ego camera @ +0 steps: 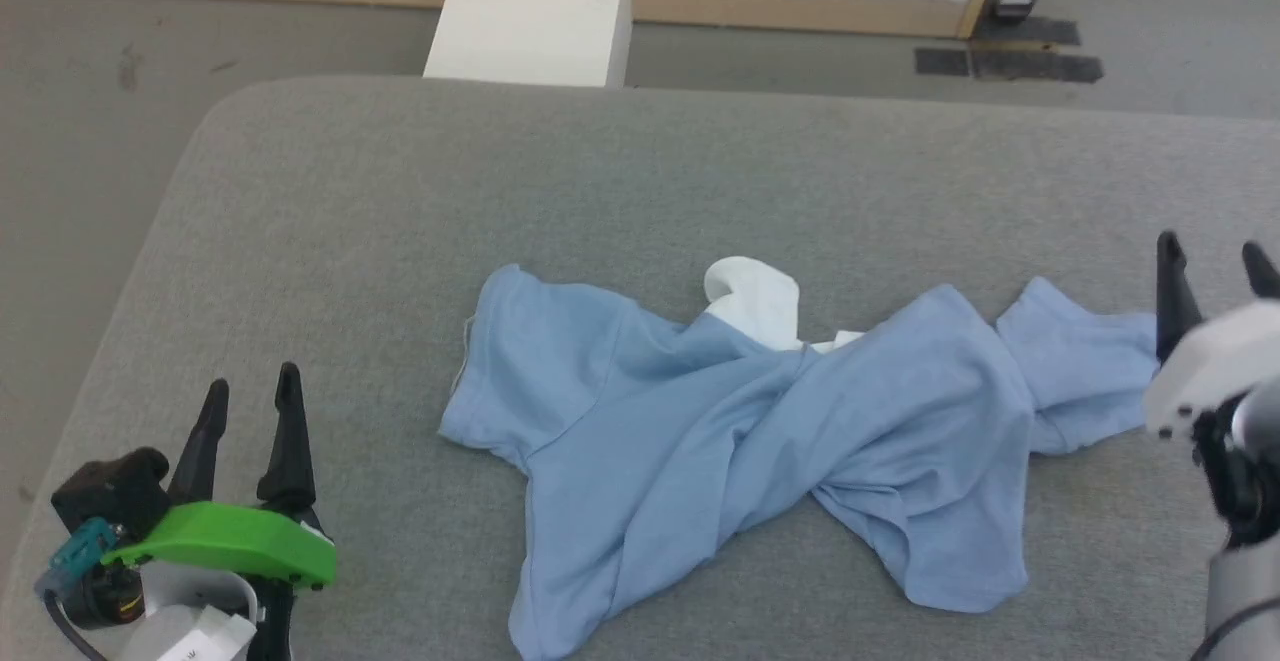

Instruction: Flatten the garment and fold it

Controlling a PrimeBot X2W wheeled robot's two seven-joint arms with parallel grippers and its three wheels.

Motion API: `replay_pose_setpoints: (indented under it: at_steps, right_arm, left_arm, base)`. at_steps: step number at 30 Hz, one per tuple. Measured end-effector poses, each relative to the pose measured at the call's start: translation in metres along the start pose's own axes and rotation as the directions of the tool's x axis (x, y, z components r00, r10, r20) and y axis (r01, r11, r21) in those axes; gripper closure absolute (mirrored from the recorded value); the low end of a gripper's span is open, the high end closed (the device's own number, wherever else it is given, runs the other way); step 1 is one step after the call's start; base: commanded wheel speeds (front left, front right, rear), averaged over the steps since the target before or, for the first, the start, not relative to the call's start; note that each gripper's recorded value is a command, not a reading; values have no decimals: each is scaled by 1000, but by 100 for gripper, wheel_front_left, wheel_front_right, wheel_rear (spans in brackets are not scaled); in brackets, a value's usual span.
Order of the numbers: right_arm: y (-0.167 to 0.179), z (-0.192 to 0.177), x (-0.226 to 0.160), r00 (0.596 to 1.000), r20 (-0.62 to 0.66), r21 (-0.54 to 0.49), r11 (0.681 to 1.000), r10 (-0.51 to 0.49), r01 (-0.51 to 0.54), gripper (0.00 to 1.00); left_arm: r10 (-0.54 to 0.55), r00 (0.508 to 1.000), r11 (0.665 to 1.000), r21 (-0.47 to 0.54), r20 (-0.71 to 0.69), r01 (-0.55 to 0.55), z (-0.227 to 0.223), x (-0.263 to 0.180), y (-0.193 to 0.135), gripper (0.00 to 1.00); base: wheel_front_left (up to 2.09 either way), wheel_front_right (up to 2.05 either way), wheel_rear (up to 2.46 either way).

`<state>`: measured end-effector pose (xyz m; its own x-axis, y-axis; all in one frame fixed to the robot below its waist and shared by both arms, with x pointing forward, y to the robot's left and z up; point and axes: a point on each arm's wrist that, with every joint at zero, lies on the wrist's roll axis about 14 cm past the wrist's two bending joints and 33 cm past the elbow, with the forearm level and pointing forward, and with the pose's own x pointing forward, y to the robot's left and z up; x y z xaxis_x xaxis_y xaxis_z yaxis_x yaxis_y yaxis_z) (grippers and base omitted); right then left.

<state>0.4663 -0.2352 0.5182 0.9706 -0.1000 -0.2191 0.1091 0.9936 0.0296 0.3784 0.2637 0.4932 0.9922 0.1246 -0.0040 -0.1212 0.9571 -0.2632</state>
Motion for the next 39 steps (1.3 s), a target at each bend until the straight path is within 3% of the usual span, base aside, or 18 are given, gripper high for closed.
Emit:
replay_pose_setpoints:
  at_steps: [7,15,22,25,28,31,35,39]
  right_arm:
    - [-24,-28,-43,997,65,73,997,-39,34,0]
    - [-32,-42,-56,996,68,128,991,-56,47,0]
    - [-31,-47,-49,997,60,132,990,-55,46,0]
    - [-27,-47,-43,997,58,126,991,-46,38,0]
    - [-27,-50,-39,998,48,122,992,-44,38,0]
    - [-32,-58,-37,998,27,118,991,-59,55,0]
    - [-40,-70,-36,997,-6,118,990,-82,82,0]
    - [-49,-83,-36,993,-40,111,987,-108,112,0]
  left_arm:
    - [-54,999,998,-21,10,54,1,-2,-23,0]
    - [-105,993,994,-25,-47,104,-10,3,-41,0]
    - [-213,968,976,22,-132,217,2,62,-87,0]
    - [-272,927,954,57,-257,295,-9,85,-112,0]
    - [-255,860,939,98,-441,329,-34,101,-117,0]
    - [-147,748,917,194,-647,348,-65,108,-102,0]
    - [-58,632,880,260,-773,398,-86,114,-91,0]
    - [-16,513,861,249,-858,443,-115,110,-90,0]
  base:
    - [0,0,0]
    - [0,0,0]
    - [0,0,0]
    - [0,0,0]
    - [0,0,0]
    - [0,0,0]
    - [0,0,0]
    - [0,0,0]
